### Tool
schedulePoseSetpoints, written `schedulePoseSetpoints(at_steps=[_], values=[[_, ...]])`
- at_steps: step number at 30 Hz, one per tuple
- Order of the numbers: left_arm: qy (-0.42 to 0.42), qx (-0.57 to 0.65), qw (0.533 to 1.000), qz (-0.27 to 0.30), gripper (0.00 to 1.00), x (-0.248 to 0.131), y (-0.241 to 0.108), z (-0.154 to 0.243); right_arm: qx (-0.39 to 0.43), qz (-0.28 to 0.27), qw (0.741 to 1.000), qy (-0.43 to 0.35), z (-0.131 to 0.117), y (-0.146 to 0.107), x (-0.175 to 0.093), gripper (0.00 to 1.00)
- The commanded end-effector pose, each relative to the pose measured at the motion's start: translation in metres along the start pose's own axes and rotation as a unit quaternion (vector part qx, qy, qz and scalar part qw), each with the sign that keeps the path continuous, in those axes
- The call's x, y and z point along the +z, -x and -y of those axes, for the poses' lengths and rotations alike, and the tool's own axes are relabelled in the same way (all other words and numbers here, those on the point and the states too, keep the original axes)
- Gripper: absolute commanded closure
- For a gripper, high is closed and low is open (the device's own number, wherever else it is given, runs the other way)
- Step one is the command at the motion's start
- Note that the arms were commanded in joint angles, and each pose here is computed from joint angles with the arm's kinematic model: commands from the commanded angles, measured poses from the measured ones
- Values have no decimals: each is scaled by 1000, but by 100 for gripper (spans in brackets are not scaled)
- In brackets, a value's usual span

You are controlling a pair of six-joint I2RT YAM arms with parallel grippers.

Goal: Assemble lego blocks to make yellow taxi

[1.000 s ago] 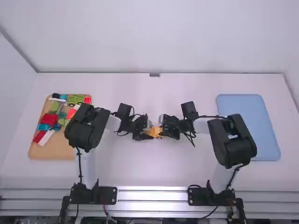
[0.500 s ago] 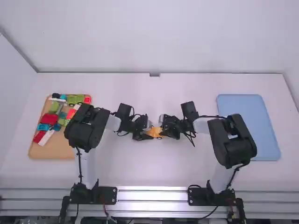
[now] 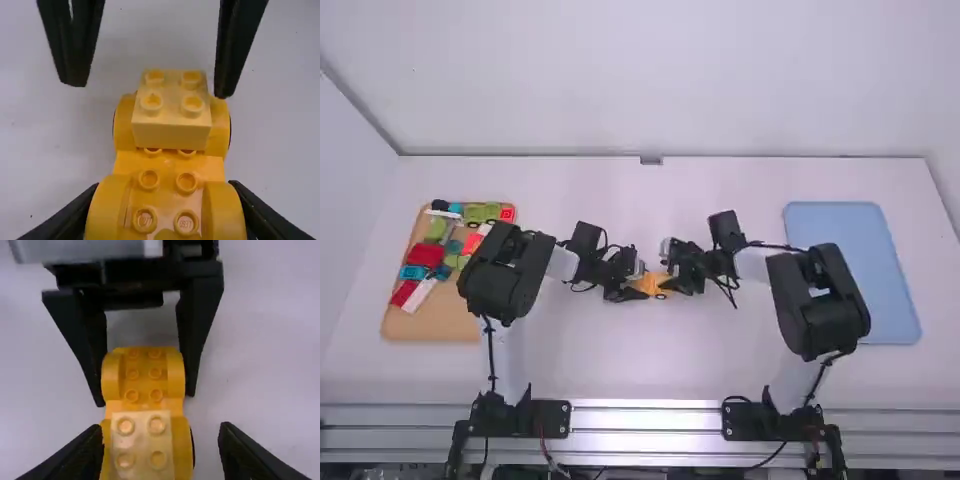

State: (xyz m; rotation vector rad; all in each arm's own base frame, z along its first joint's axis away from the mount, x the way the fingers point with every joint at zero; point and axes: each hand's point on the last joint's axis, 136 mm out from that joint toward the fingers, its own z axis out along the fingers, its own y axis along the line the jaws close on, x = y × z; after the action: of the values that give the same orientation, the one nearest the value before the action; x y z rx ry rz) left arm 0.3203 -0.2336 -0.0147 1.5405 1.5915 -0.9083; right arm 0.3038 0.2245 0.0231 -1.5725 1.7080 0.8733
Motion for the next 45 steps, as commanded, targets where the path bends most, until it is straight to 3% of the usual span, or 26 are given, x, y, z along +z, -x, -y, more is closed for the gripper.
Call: schedulePoseSetpoints(at_steps=[1,3,4,5,7,19,34,40,45], values=[[-4,-9,1000,1,49,0,-1,1,-44,56,997,11,-1,30,-16,45],[-4,-9,1000,1,49,0,-1,1,-48,56,997,11,-1,29,-19,55],[-4,-9,1000,1,49,0,-1,1,-49,52,997,10,-1,27,-19,67],[-3,-9,1000,1,49,0,-1,1,-46,42,998,8,-1,22,-19,90],[-3,-8,1000,1,49,0,-1,1,-38,30,999,5,-1,17,-17,100],[-6,-8,1000,1,50,2,0,2,9,-77,997,0,-7,-19,13,100],[-4,-10,1000,3,53,0,-1,1,49,-104,993,27,-20,-47,28,100],[-4,-5,1000,2,53,1,0,1,81,-148,986,-4,-17,-68,25,100],[3,-12,1000,6,55,1,3,-3,92,-149,984,-19,-19,-80,23,100]])
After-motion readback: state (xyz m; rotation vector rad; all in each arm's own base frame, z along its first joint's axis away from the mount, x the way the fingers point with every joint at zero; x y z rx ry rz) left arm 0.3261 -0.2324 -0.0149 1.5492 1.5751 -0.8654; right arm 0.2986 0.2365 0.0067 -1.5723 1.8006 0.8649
